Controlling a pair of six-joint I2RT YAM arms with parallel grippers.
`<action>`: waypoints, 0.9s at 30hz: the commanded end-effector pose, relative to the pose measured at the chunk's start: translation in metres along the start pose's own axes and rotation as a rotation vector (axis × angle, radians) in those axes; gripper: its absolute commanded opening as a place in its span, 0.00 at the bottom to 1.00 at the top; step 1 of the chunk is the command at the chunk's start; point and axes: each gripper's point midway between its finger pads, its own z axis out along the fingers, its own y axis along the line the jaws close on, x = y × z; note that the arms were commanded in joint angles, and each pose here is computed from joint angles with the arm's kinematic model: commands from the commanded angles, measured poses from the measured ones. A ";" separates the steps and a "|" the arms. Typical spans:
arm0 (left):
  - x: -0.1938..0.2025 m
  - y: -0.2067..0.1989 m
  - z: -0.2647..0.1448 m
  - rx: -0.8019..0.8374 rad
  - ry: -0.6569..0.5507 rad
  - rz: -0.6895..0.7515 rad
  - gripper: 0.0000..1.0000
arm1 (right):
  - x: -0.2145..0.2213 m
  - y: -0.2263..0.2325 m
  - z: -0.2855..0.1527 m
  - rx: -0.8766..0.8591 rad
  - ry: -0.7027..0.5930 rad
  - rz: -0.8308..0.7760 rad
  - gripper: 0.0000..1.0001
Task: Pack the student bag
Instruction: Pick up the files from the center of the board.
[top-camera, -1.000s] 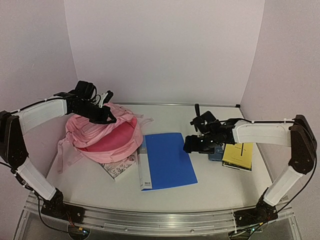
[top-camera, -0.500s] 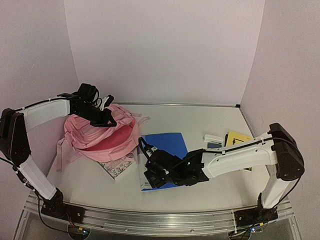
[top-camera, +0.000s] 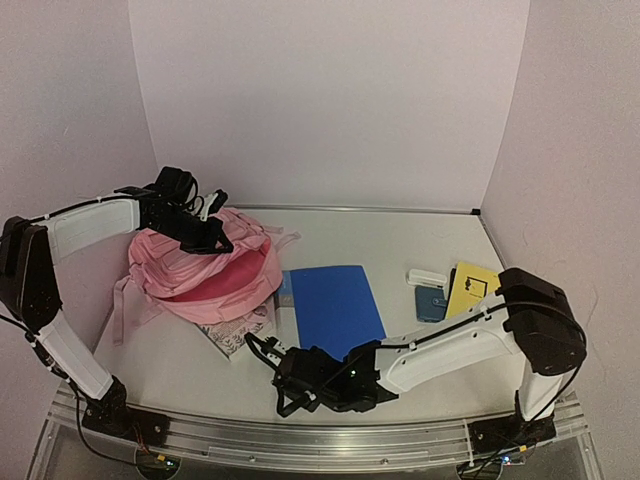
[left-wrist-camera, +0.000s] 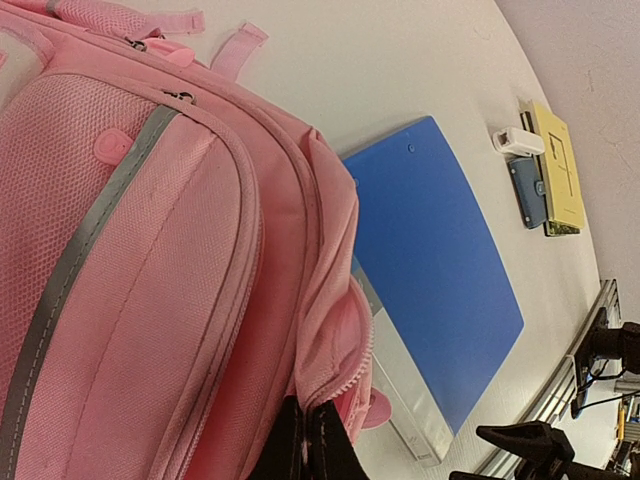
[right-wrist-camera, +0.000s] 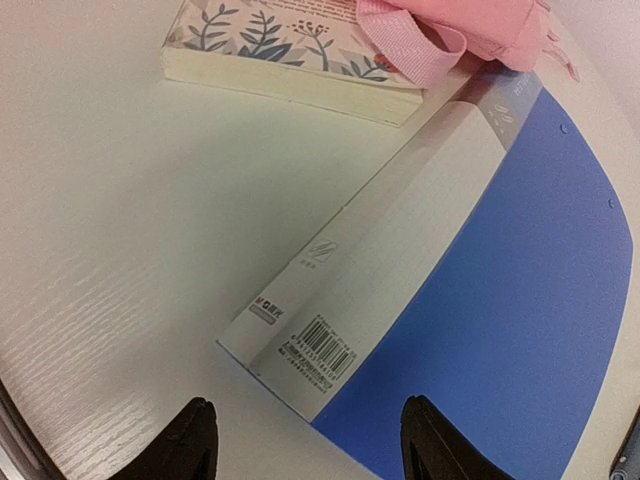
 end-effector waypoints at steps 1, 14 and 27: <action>-0.023 -0.001 -0.015 -0.013 -0.070 0.011 0.00 | -0.001 0.001 0.007 0.051 -0.019 -0.055 0.62; -0.023 0.000 -0.014 -0.012 -0.065 0.008 0.00 | 0.007 -0.011 0.018 0.224 -0.046 -0.125 0.47; -0.023 -0.002 -0.014 -0.004 -0.068 0.010 0.00 | 0.010 -0.014 0.020 0.417 -0.131 -0.196 0.40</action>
